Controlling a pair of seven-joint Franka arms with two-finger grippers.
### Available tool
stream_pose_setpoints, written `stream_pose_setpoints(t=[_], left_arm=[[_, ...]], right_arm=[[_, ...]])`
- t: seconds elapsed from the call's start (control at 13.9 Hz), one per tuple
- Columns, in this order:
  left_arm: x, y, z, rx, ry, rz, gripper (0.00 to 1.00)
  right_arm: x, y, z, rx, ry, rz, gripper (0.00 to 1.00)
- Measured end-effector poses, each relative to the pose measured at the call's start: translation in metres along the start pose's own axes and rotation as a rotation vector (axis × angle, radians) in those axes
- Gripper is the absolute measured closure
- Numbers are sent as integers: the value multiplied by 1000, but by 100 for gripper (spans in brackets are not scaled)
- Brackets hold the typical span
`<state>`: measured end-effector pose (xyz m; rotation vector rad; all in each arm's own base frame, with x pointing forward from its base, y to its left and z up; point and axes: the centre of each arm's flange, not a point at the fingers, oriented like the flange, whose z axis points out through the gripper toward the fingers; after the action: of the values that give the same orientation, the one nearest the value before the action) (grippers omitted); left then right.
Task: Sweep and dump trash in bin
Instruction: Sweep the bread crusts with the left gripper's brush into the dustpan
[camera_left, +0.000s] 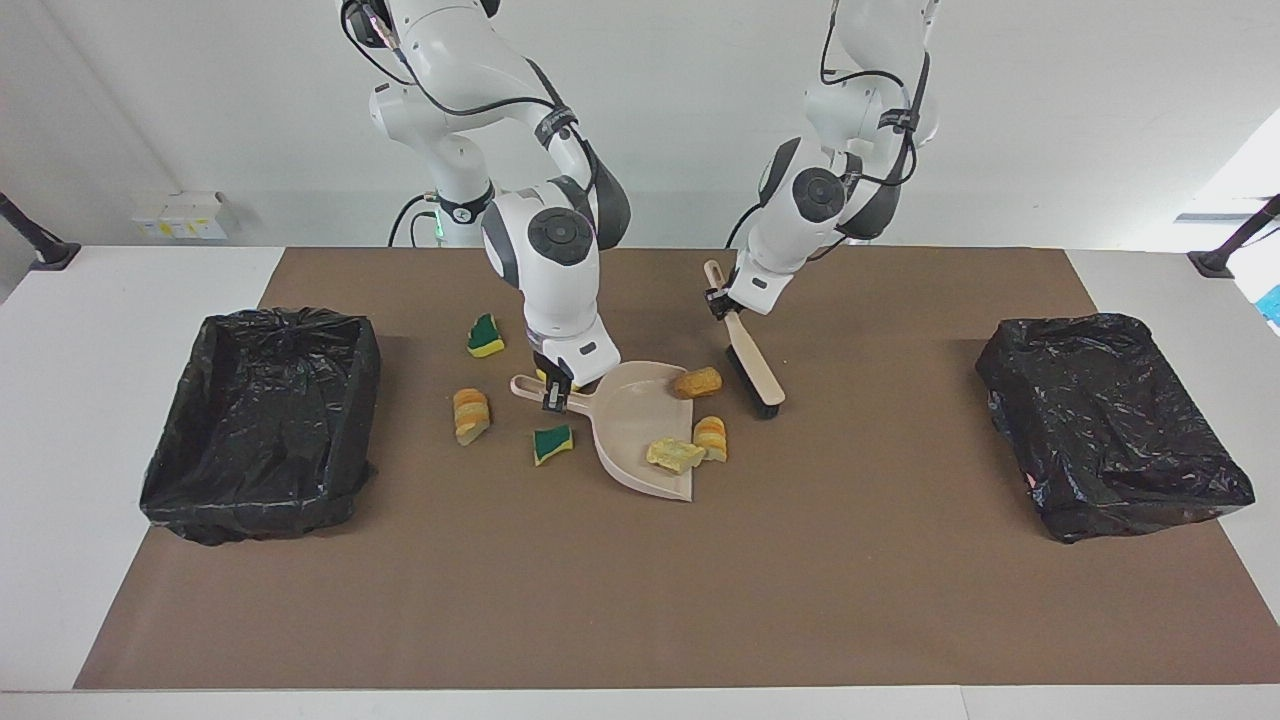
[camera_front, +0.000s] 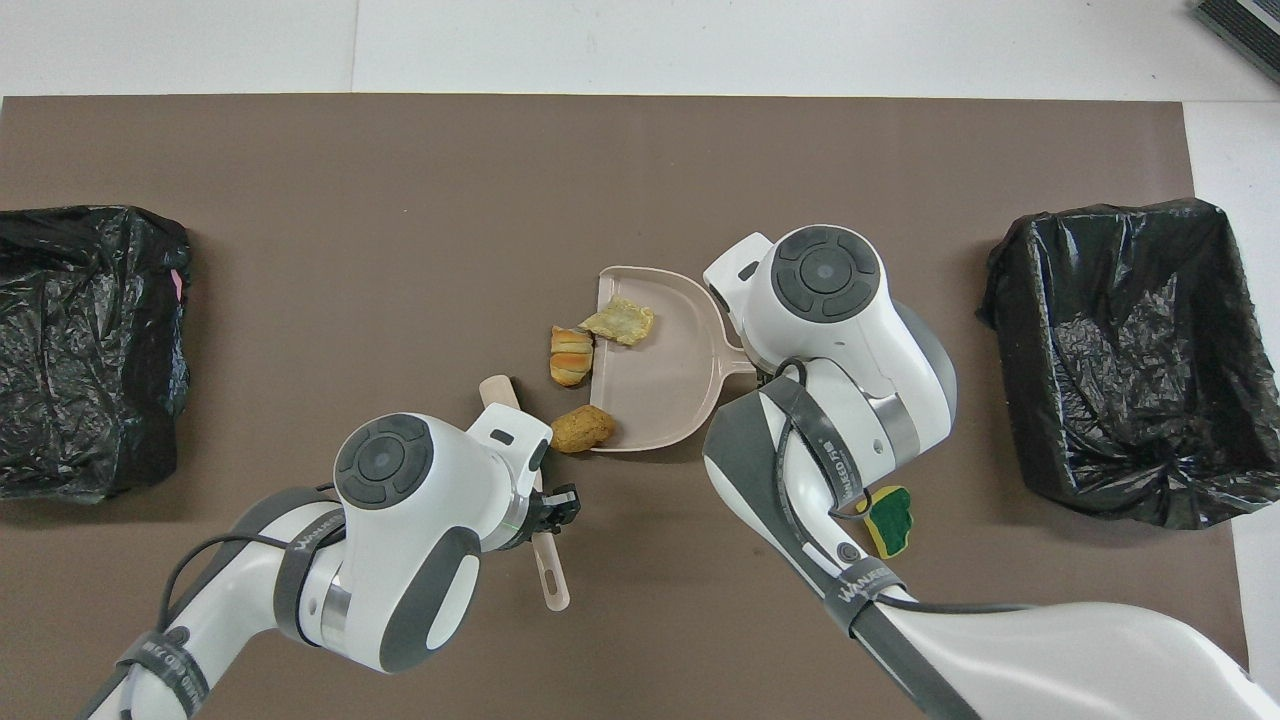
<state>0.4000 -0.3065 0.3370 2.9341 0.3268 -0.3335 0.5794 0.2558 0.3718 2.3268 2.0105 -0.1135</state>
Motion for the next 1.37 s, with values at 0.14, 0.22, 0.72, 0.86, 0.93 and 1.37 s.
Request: stream_pose_setpoints(t=[0.14, 0.22, 0.72, 0.86, 0.93, 1.37], left_arm=[[1, 17, 1, -13, 19, 128, 74], [0, 27, -2, -20, 27, 185, 74], [9, 52, -29, -32, 17, 301, 74], [21, 35, -32, 4, -16, 302, 74], [34, 23, -37, 24, -3, 304, 74], [91, -18, -49, 45, 112, 401, 74]], right_arm=[[0, 0, 1, -1, 1, 0, 68], [0, 0, 1, -1, 1, 0, 68], [0, -1, 3, -1, 1, 0, 68], [0, -1, 3, -1, 1, 0, 68], [0, -1, 3, -1, 1, 0, 68], [0, -1, 3, -1, 1, 0, 68]])
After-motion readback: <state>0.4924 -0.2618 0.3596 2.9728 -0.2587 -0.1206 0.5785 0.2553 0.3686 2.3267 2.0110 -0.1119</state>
